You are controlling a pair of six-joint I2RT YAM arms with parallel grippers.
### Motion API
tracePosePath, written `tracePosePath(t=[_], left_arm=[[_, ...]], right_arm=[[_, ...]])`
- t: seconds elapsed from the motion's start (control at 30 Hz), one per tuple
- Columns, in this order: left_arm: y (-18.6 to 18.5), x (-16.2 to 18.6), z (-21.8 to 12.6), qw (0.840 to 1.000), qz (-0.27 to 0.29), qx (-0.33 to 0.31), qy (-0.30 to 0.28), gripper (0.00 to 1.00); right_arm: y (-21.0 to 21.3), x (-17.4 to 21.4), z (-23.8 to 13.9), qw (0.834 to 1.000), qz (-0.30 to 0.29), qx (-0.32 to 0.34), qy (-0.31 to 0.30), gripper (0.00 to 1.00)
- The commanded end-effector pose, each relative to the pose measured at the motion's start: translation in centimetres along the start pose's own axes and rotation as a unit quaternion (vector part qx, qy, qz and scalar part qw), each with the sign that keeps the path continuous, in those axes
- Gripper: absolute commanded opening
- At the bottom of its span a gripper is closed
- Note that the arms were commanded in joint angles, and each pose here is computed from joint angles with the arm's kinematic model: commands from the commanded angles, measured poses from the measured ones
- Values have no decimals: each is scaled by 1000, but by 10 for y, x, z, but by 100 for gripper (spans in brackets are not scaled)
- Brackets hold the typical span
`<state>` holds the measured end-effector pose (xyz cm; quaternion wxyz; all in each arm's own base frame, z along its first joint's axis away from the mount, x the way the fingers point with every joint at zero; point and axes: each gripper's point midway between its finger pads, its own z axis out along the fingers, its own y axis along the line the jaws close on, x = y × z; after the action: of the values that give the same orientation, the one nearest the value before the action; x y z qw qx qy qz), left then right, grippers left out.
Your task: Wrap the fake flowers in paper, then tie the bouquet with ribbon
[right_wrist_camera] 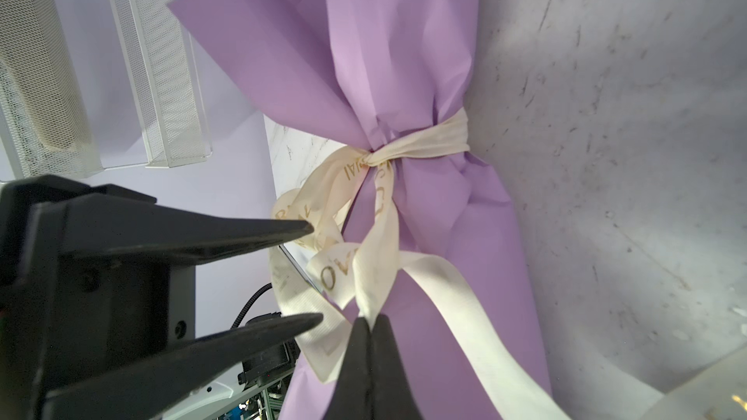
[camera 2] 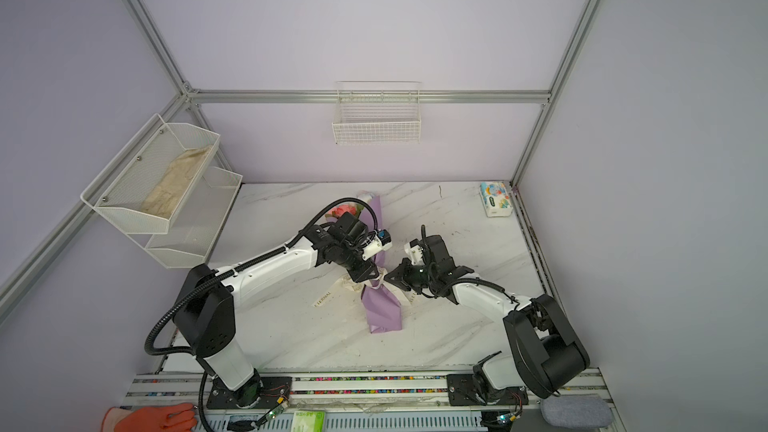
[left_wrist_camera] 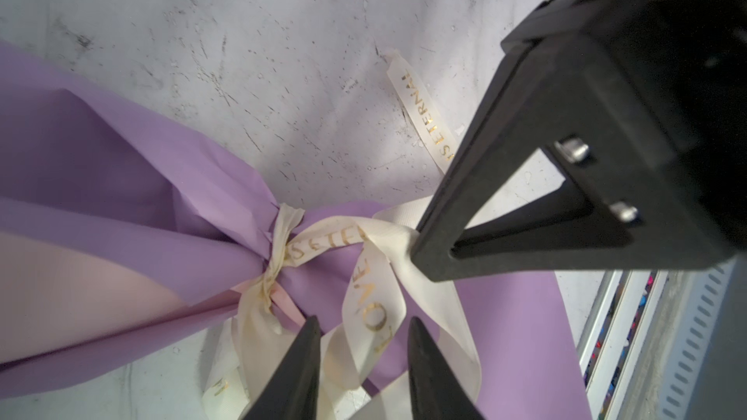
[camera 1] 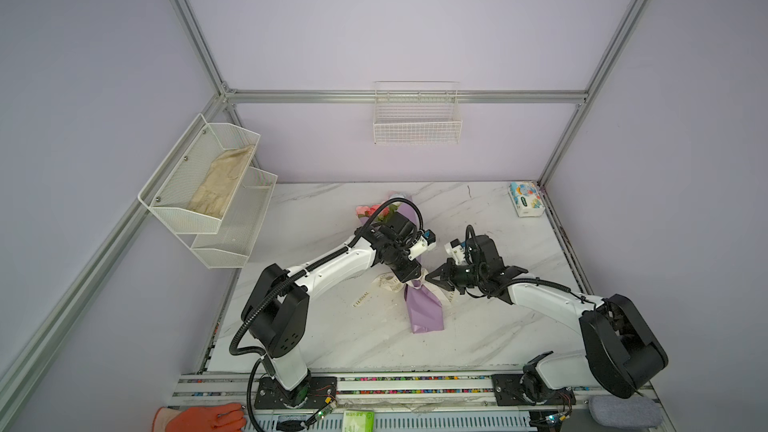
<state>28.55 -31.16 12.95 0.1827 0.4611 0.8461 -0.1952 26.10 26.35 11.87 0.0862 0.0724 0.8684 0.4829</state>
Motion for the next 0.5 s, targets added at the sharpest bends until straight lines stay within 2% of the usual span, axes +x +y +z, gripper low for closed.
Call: tracePosePath(t=[0.0, 0.1, 0.33, 0.47], left_arm=[[-7, -28, -16, 999, 22, 22, -25, 36], [-8, -27, -13, 999, 21, 26, -18, 35], [-7, -35, -21, 999, 27, 19, -32, 7], [-6, -38, -28, 998, 26, 15, -46, 0]], right_arm=[[11, -2, -4, 1000, -12, -8, -6, 0], [12, -3, -4, 1000, -12, -8, -6, 0], [9, -2, -4, 1000, -12, -6, -6, 0], [-4, 1, -4, 1000, -11, 18, -7, 0]])
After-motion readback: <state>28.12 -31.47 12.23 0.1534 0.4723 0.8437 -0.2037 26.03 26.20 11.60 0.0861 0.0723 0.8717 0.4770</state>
